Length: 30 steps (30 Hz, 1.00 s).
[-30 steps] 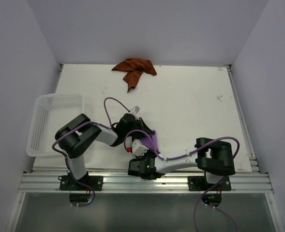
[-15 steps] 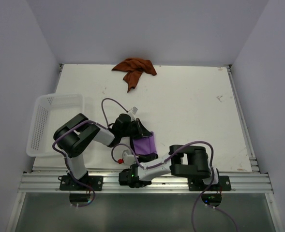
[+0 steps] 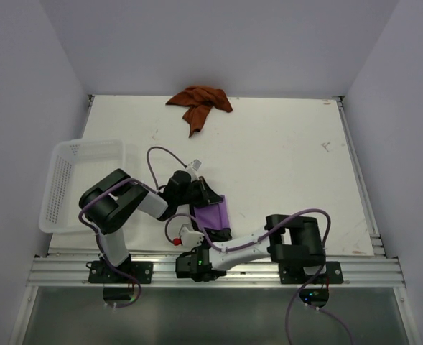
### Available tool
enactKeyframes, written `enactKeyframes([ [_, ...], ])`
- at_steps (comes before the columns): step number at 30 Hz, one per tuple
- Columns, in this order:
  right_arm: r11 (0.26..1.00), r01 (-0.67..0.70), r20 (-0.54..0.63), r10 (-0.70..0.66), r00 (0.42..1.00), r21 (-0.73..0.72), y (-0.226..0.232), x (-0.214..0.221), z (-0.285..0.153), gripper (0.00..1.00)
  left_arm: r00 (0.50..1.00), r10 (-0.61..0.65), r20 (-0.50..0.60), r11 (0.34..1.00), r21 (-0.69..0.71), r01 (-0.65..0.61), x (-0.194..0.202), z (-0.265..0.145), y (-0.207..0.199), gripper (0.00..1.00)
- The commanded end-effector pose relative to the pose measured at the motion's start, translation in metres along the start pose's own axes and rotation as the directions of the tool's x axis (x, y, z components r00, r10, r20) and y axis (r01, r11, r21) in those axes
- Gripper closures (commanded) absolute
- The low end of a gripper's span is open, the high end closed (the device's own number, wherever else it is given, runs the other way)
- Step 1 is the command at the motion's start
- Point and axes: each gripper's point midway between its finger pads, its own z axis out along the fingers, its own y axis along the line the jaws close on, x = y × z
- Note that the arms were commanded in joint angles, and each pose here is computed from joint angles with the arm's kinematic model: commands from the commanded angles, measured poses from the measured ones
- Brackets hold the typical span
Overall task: Roll the towels
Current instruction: Roll the towel
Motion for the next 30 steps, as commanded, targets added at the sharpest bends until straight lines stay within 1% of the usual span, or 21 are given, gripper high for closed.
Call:
enactKeyframes([
  [1,0.958,-0.195,0.052,0.210,0.976,-0.210,0.009,-0.020,-0.035,0.56,0.984,0.066,0.163,0.998,0.006,-0.068,-0.039,0.000,-0.001,1.00],
  [3,0.933,-0.239,0.056,0.263,0.963,-0.269,0.010,-0.020,-0.041,0.50,0.985,0.063,0.163,0.998,0.003,-0.064,-0.039,0.001,0.001,1.00],
  [5,0.880,-0.303,0.076,0.353,0.933,-0.367,0.007,-0.029,-0.057,0.49,0.985,0.061,0.163,0.998,0.006,-0.063,-0.038,0.001,0.001,1.00],
  [7,0.847,-0.338,0.069,0.398,0.915,-0.411,0.006,-0.022,-0.061,0.48,0.985,0.062,0.164,0.998,0.010,-0.064,-0.039,0.002,0.000,1.00],
  [8,0.812,-0.374,0.086,0.455,0.886,-0.449,-0.002,-0.028,-0.070,0.47,0.985,0.062,0.163,0.998,0.009,-0.064,-0.039,0.003,0.001,1.00],
  [10,0.783,-0.388,0.077,0.481,0.874,-0.486,-0.001,-0.019,-0.072,0.44,0.985,0.065,0.163,0.998,0.005,-0.067,-0.038,0.002,0.002,1.00],
  [11,0.744,-0.418,0.093,0.536,0.839,-0.521,-0.010,-0.025,-0.081,0.43,0.985,0.067,0.161,0.998,0.005,-0.069,-0.038,0.003,0.002,1.00],
  [12,0.740,-0.428,0.091,0.545,0.833,-0.519,-0.011,-0.017,-0.077,0.44,0.984,0.069,0.164,0.997,0.007,-0.071,-0.039,0.003,0.002,1.00],
  [13,0.717,-0.458,0.085,0.580,0.810,-0.525,-0.016,-0.016,-0.078,0.47,0.985,0.070,0.160,0.997,0.003,-0.072,-0.037,0.002,0.003,1.00],
  [14,0.674,-0.497,0.091,0.638,0.765,-0.546,-0.027,-0.020,-0.082,0.50,0.984,0.072,0.161,0.997,0.005,-0.073,-0.037,0.002,0.002,1.00],
  [15,0.653,-0.517,0.075,0.657,0.750,-0.554,-0.027,-0.014,-0.078,0.56,0.985,0.071,0.160,0.997,0.001,-0.072,-0.036,0.001,0.004,1.00],
  [17,0.563,-0.600,0.034,0.745,0.666,-0.568,-0.039,-0.018,-0.070,0.62,0.985,0.072,0.159,0.997,-0.001,-0.072,-0.035,0.000,0.006,1.00],
  [18,0.489,-0.653,-0.009,0.797,0.604,-0.578,-0.049,-0.012,-0.062,0.66,0.985,0.071,0.159,0.997,-0.003,-0.072,-0.034,0.000,0.007,1.00],
  [19,0.421,-0.676,-0.023,0.839,0.543,-0.605,-0.056,-0.020,-0.061,0.67,0.984,0.071,0.161,0.997,-0.004,-0.071,-0.034,-0.001,0.008,1.00],
  [20,0.383,-0.696,-0.046,0.858,0.512,-0.607,-0.057,-0.013,-0.053,0.71,0.985,0.070,0.158,0.998,-0.002,-0.070,-0.032,-0.002,0.008,1.00],
  [22,0.243,-0.730,-0.074,0.925,0.373,-0.638,-0.082,-0.021,-0.048,0.74,0.985,0.069,0.157,0.998,-0.003,-0.070,-0.031,-0.002,0.010,1.00],
  [24,0.168,-0.770,-0.107,0.950,0.293,-0.616,-0.094,-0.014,-0.031,0.75,0.985,0.065,0.158,0.998,-0.004,-0.066,-0.030,-0.003,0.012,1.00],
  [27,0.074,-0.777,-0.178,0.956,0.234,-0.625,-0.095,-0.016,-0.023,0.73,0.986,0.064,0.157,0.998,0.000,-0.064,-0.029,-0.004,0.011,1.00],
  [28,0.031,-0.801,-0.214,0.957,0.197,-0.598,-0.096,-0.014,-0.012,0.72,0.985,0.064,0.160,0.998,0.001,-0.065,-0.029,-0.004,0.011,1.00],
  [29,-0.008,-0.784,-0.236,0.955,0.178,-0.621,-0.096,-0.021,-0.012,0.72,0.985,0.063,0.160,0.998,0.000,-0.064,-0.029,-0.004,0.012,1.00],
  [30,-0.024,-0.793,-0.262,0.949,0.173,-0.609,-0.091,-0.018,-0.008,0.71,0.985,0.064,0.159,0.998,0.002,-0.066,-0.028,-0.005,0.011,1.00],
])
